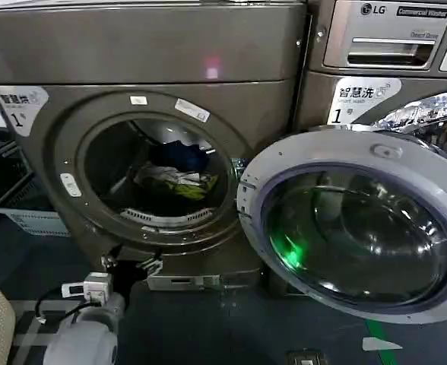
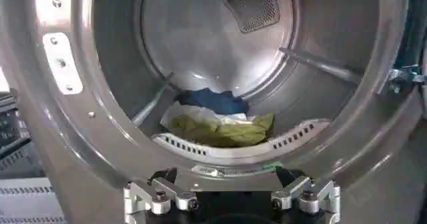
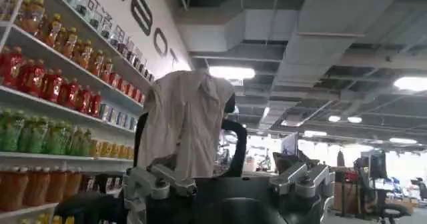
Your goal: Grasp the clothes from the dryer.
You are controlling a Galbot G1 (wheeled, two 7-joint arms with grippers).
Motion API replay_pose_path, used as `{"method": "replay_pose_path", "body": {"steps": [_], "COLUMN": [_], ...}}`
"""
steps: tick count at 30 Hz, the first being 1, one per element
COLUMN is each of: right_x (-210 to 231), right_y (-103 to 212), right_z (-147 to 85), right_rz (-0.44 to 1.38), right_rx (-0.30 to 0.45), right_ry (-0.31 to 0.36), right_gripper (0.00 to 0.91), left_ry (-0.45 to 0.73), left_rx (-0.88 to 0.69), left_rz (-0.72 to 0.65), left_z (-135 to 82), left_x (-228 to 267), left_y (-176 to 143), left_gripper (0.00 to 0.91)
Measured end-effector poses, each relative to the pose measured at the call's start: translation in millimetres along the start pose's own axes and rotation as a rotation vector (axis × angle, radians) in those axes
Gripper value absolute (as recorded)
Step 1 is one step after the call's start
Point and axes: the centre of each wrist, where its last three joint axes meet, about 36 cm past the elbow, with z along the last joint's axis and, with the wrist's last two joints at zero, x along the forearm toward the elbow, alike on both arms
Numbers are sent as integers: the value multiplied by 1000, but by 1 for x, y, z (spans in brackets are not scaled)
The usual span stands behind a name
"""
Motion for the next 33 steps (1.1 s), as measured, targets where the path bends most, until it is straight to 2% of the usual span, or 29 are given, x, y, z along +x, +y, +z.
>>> {"method": "replay_pose_path", "body": {"steps": [33], "right_x": [4], "right_y": [-3], "right_z": [7], "right_rz": [11], "right_rx": [-9], "right_ry": [10], "right_gripper": [907], "left_ry": [16], "left_rx": [8], "left_rz": [-29], "left_z": [4], "left_x": [-1], "left_y": [0], "left_gripper": [907]}}
